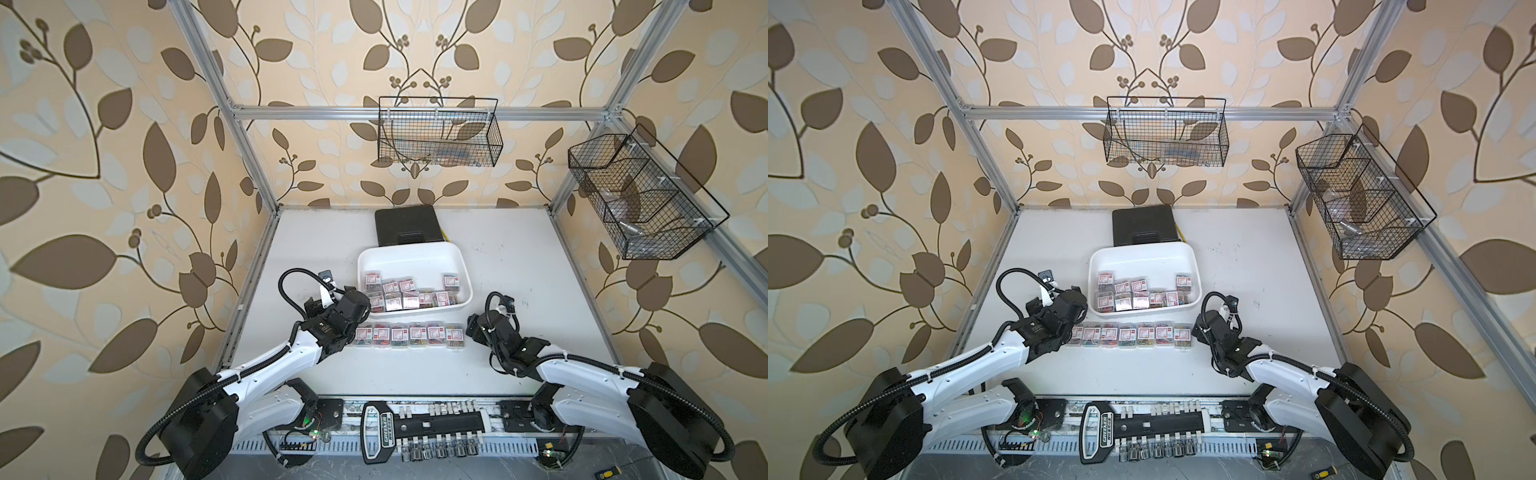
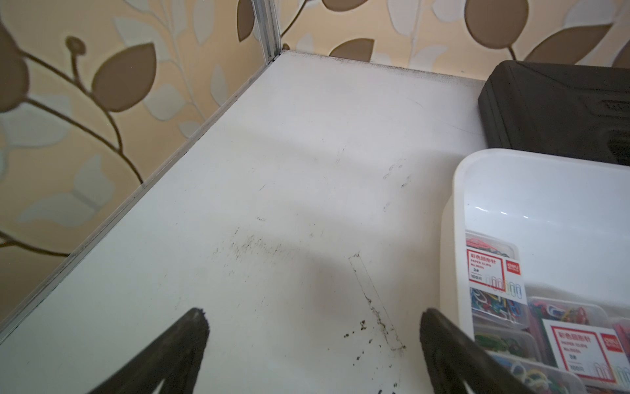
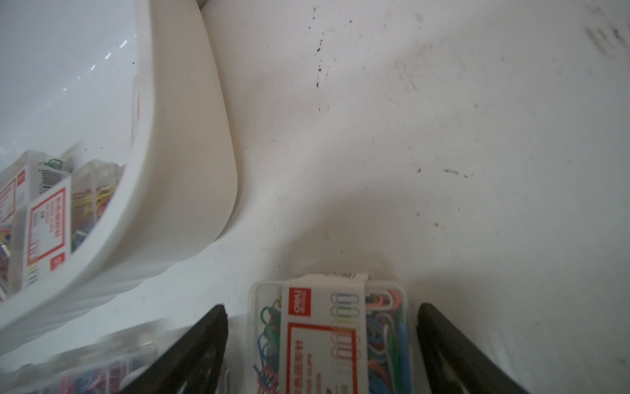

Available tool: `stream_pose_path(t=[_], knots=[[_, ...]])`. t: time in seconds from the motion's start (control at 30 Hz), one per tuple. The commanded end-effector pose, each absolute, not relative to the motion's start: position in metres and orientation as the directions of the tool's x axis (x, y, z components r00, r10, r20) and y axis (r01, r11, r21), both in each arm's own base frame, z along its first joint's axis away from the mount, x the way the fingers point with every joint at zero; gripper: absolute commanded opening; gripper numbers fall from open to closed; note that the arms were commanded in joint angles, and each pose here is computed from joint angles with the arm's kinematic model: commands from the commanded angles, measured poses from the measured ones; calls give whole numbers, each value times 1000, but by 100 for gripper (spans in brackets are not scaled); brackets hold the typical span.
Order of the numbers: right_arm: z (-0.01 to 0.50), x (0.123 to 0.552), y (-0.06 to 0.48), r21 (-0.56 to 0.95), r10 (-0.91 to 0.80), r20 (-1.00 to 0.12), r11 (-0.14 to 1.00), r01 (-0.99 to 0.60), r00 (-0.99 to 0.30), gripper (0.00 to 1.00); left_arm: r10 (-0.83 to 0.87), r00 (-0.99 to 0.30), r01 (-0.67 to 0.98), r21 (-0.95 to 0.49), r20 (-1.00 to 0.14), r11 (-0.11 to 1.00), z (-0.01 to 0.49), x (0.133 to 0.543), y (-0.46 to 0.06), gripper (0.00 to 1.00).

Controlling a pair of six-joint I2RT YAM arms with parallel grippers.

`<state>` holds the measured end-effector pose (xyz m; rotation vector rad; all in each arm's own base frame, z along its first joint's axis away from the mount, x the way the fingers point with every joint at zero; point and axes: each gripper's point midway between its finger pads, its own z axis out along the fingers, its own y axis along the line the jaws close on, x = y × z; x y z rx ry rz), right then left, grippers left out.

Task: Take the paper clips out of the storage box
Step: Place the boxed paper clips at the center of the board, then adjust the boxed paper clips at the center of the board.

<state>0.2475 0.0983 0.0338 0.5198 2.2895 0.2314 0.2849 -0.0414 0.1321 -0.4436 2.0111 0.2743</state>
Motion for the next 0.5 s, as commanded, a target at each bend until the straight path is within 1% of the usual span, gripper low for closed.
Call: stream_pose_path(t=[0.0, 0.17, 0.23, 0.3, 0.33, 0.47], knots=[[41, 246, 88, 307, 440, -676, 897, 318, -591, 87, -218, -383, -448, -26, -898, 894, 139, 285, -36, 99], [58, 252, 72, 347, 479, -693, 876, 334, -538, 84, -218, -384, -448, -25, -897, 894, 139, 285, -36, 99], [61, 254, 64, 372, 507, -687, 861, 347, -521, 80, -217, -384, -447, -25, -898, 894, 139, 285, -36, 99], [61, 257, 53, 388, 532, -679, 845, 369, -506, 74, -217, -383, -448, -25, -898, 894, 139, 285, -36, 99], [61, 258, 51, 390, 538, -676, 841, 375, -504, 72, -216, -384, -448, -24, -898, 894, 139, 285, -36, 99], [52, 263, 38, 347, 529, -665, 844, 410, -527, 67, -216, -384, -447, -24, -898, 894, 139, 285, -37, 99]])
